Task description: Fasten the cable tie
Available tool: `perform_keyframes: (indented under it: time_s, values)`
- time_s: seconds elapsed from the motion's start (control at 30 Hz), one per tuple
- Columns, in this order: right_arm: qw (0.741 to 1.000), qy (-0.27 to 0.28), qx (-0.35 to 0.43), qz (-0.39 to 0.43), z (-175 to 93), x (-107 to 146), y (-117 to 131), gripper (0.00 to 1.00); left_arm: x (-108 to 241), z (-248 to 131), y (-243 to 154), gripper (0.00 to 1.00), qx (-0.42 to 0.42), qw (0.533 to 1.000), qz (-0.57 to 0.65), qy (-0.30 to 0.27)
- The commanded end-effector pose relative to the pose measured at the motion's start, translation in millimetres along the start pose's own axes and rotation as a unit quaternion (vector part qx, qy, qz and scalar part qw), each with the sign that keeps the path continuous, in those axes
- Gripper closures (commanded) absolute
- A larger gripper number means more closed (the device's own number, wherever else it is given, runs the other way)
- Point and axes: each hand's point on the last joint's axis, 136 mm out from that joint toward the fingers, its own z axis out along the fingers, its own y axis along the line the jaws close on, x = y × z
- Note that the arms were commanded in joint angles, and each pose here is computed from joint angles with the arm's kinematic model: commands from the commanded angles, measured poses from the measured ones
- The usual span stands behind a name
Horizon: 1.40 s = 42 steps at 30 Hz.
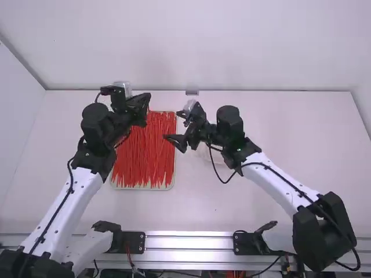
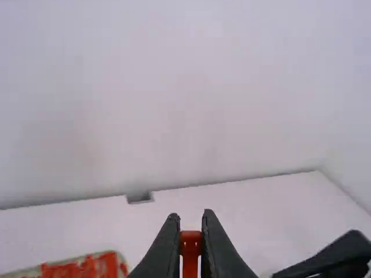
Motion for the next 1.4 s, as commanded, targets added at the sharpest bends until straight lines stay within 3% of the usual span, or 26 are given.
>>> perform_keyframes:
  time_s: [0.0,0.37,0.63,0.8,0.93,1.17,1.3,1.33,1.37]
  values:
    - [1.000,-0.019,-0.010,-0.017,6.0,-16.3,7.2,0.01,-7.7,-4.3,-18.9,0.98,0.040,0.999,-0.019,-0.011]
    - [0.994,-0.087,-0.016,-0.058,4.8,-52.2,15.1,0.01,-47.6,-11.6,-44.1,0.98,0.100,0.991,-0.039,-0.085]
    - [0.986,-0.155,0.064,0.016,-4.4,-84.6,-13.2,0.00,-50.3,-12.9,-49.0,0.98,0.113,0.988,-0.049,-0.088]
    - [0.981,-0.178,0.064,0.033,-6.1,-95.1,-10.9,0.13,-55.0,-13.0,-55.2,0.98,0.126,0.985,-0.074,-0.096]
    - [0.980,-0.184,0.068,0.033,-2.8,-97.7,-6.2,0.13,-57.0,-9.7,-70.3,0.98,0.151,0.981,-0.068,-0.106]
    - [0.980,-0.176,0.087,0.040,1.9,-92.5,-7.6,0.45,-49.2,-2.5,-81.9,0.98,0.164,0.980,-0.043,-0.103]
    - [0.981,-0.167,0.086,0.045,3.5,-87.9,-7.9,0.80,-47.5,0.0,-73.1,0.98,0.147,0.983,-0.046,-0.100]
    - [0.982,-0.163,0.087,0.048,4.0,-86.0,-8.4,1.00,-46.6,0.5,-72.8,0.98,0.146,0.983,-0.047,-0.098]
    - [0.982,-0.160,0.087,0.049,4.4,-84.7,-8.6,1.00,-46.6,0.4,-73.2,0.98,0.147,0.983,-0.047,-0.099]
